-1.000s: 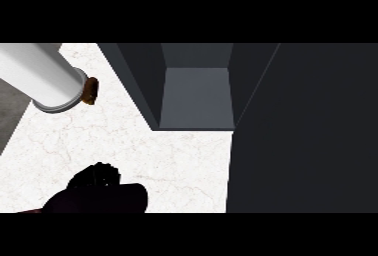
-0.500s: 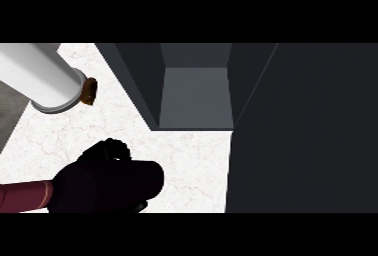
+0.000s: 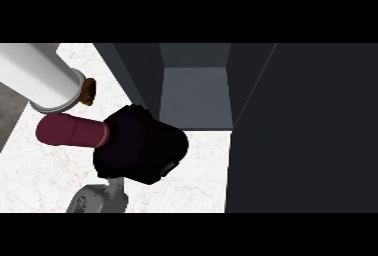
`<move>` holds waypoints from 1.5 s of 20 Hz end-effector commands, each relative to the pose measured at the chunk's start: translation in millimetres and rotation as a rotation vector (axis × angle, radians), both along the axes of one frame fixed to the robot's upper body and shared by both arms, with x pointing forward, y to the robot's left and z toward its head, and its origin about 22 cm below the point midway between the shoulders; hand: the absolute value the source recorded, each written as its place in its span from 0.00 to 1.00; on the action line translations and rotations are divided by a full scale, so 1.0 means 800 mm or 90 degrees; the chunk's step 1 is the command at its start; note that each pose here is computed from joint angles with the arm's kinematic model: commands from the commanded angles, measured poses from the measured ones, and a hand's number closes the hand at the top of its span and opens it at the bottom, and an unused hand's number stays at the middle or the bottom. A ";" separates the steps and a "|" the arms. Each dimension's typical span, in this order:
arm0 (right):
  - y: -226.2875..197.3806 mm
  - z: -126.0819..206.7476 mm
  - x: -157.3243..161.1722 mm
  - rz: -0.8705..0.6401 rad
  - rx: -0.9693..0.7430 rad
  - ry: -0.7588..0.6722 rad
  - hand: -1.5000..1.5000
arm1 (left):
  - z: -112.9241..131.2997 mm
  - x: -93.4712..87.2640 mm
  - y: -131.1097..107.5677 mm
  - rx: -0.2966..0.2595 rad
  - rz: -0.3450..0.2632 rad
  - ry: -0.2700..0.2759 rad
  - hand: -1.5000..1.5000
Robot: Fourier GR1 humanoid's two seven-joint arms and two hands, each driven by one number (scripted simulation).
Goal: Pick up the wine, place it into the cabinet and close the cabinet
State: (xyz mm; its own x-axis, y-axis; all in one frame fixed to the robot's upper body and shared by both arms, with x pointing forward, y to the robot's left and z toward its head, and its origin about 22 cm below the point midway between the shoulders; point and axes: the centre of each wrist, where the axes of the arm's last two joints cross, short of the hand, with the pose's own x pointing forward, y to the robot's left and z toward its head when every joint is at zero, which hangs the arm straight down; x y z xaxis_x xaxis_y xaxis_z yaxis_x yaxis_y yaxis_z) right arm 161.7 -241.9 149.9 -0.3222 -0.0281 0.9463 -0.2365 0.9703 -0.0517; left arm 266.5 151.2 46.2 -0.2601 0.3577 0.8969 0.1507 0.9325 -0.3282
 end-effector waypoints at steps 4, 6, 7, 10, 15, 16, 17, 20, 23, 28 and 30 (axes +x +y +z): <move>0.009 0.005 0.013 0.004 -0.001 -0.005 0.00 | 0.001 0.048 -0.042 0.077 0.028 -0.008 1.00; -0.007 0.005 0.014 0.007 -0.004 -0.006 0.00 | -0.028 0.032 -0.046 0.101 0.022 -0.002 1.00; -0.006 -0.001 -0.001 0.012 0.005 -0.005 0.00 | -0.020 0.050 -0.048 0.118 0.018 0.006 1.00; -0.008 -0.003 0.020 0.003 -0.005 -0.009 0.00 | -0.026 0.054 -0.064 0.116 0.011 0.015 1.00; -0.017 -0.008 0.010 0.006 -0.003 -0.003 0.00 | -0.042 0.040 -0.089 0.105 0.036 0.030 1.00; 0.005 -0.005 0.017 -0.002 -0.009 0.003 0.00 | -0.027 0.063 -0.080 0.102 0.038 0.043 1.00; 0.006 -0.014 0.010 0.001 0.005 0.001 0.00 | -0.039 0.036 -0.070 0.098 0.024 0.046 1.00; 0.011 -0.007 0.001 -0.001 0.004 -0.006 0.00 | -0.064 0.047 -0.080 0.117 0.048 0.055 1.00; -0.019 0.008 -0.007 -0.004 -0.004 -0.008 0.00 | -0.060 0.063 -0.084 0.107 0.043 0.065 1.00; 0.010 -0.001 0.024 -0.003 -0.002 -0.003 0.00 | -0.097 0.077 -0.072 0.108 0.055 0.093 1.00; -0.009 -0.004 0.005 0.002 -0.013 0.001 0.00 | -0.110 0.070 -0.060 0.108 0.058 0.098 1.00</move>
